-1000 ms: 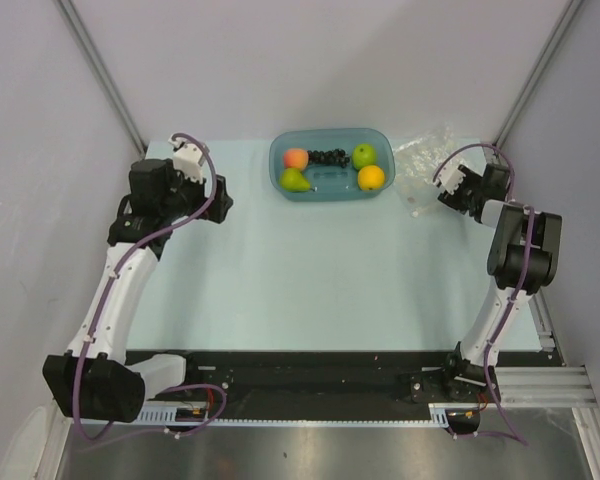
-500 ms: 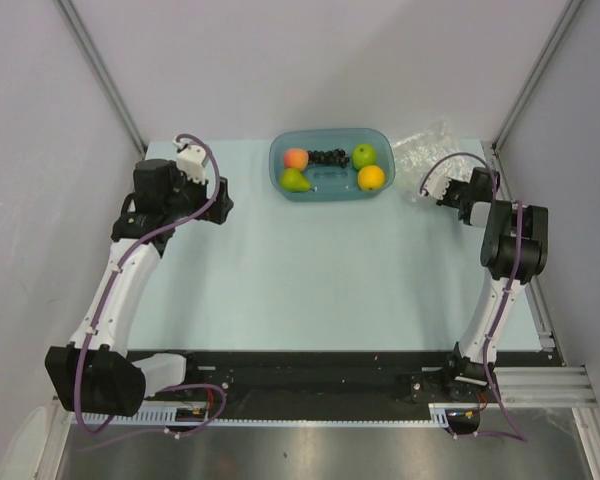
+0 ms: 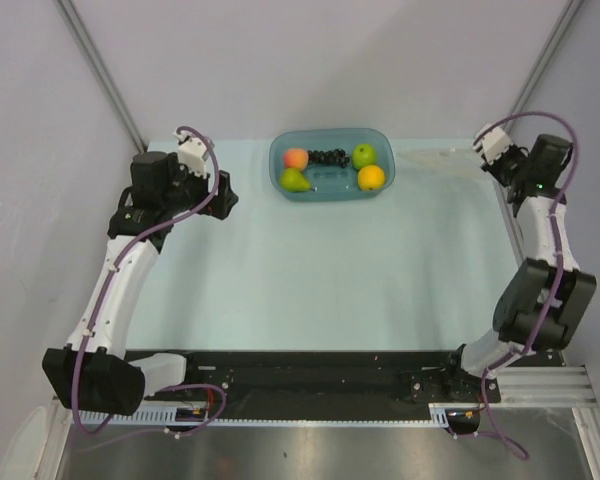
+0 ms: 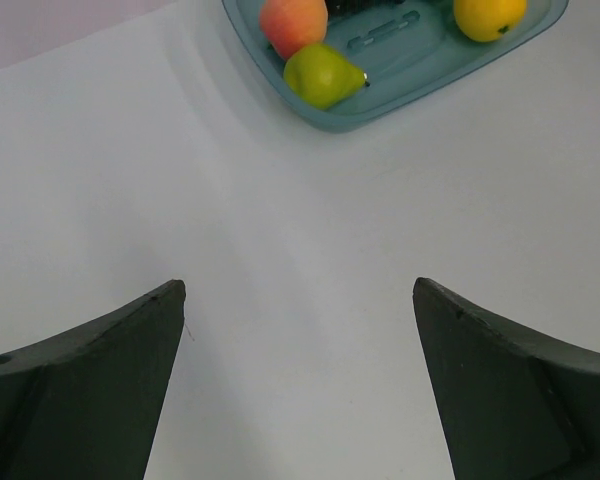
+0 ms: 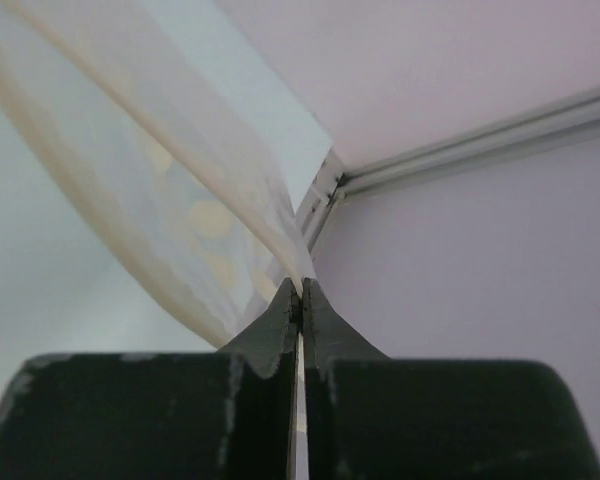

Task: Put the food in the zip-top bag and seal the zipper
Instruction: Open the zipper of the food storage bag at the center of the board.

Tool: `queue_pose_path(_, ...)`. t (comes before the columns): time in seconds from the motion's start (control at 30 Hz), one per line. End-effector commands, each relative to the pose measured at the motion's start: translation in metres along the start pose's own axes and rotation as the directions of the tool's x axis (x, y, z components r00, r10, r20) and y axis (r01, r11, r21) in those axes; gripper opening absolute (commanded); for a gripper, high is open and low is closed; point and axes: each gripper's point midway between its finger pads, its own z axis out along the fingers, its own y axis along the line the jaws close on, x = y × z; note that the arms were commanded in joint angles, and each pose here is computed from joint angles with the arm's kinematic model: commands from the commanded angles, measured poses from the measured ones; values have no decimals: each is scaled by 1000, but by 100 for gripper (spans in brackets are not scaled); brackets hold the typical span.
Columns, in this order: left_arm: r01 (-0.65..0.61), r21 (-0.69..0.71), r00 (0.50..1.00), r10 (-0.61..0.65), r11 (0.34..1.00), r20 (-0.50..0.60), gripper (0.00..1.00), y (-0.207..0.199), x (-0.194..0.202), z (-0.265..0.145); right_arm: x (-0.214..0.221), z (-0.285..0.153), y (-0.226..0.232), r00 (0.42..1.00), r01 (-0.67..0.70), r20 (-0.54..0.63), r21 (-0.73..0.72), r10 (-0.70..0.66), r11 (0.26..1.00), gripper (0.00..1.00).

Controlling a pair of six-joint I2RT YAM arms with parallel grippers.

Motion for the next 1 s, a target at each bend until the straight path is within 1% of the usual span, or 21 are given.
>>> queue_pose_path(0.0,19,62,997,-24,998,70,100,-14,-29,-7,-73,-65,30,957,-265,68,-200,283,943,0)
queue_pose_path(0.03,28,64,997,-33,998,75,100,-15,-31,-9,-83,-75,39,938,-321,51,-239,342,916,0)
queue_pose_path(0.07,32,64,996,-37,997,79,100,-16,-33,-10,-105,-86,50,915,-363,70,-290,398,886,0)
queue_pose_path(0.17,51,61,995,-55,997,77,100,-18,-37,-17,-140,-104,80,861,-447,44,-411,507,794,0)
queue_pose_path(0.2,63,52,996,-66,997,61,99,-17,-33,-19,-166,-110,100,828,-483,27,-473,560,737,0)
queue_pose_path(0.27,66,39,996,-68,997,59,100,-17,-34,-27,-193,-120,126,796,-505,-4,-557,605,660,0)
queue_pose_path(0.3,70,31,997,-72,997,41,100,-17,-30,-30,-217,-127,148,769,-521,-36,-614,639,592,0)
queue_pose_path(0.4,89,-2,996,-89,996,13,100,-16,-22,-41,-261,-136,190,723,-523,-93,-722,684,454,0)
queue_pose_path(0.43,98,-9,995,-98,995,4,99,-15,-19,-42,-273,-135,198,663,-579,-159,-728,732,367,0)
queue_pose_path(0.5,129,-17,992,-129,991,-10,100,-17,-13,-48,-286,-133,220,608,-617,-244,-744,756,257,0)
queue_pose_path(0.53,141,-24,990,-141,990,-20,100,-16,-9,-48,-302,-131,230,544,-652,-302,-739,783,169,0)
queue_pose_path(0.6,166,-36,985,-167,985,-37,100,-14,-2,-50,-310,-127,248,467,-695,-384,-716,797,63,0)
queue_pose_path(0.63,201,-35,978,-202,979,-47,99,-15,3,-50,-328,-127,256,414,-702,-418,-712,809,-9,0)
queue_pose_path(0.7,229,17,973,-228,973,-44,100,-24,3,-53,-347,-121,259,379,-690,-393,-724,838,-27,0)
queue_pose_path(0.73,240,29,970,-238,970,-53,99,-26,9,-52,-359,-126,271,375,-681,-407,-731,833,-51,0)
queue_pose_path(0.77,251,48,968,-249,967,-45,99,-30,8,-52,-364,-117,278,333,-706,-441,-702,833,-90,0)
queue_pose_path(0.8,256,61,966,-254,965,-43,99,-33,8,-52,-372,-116,285,319,-701,-458,-703,830,-118,0)
queue_pose_path(0.83,264,66,964,-262,962,-45,100,-35,11,-52,-389,-117,280,316,-660,-429,-740,846,-129,0)
queue_pose_path(0.87,268,73,963,-266,961,-39,99,-36,11,-52,-395,-110,301,313,-670,-485,-722,816,-172,0)
queue_pose_path(0.93,268,73,963,-266,961,-42,98,-36,13,-52,-415,-107,306,324,-645,-491,-740,808,-191,0)
queue_pose_path(0.97,266,82,964,-263,960,-44,98,-38,13,-52,-418,-102,323,327,-658,-531,-722,782,-215,0)
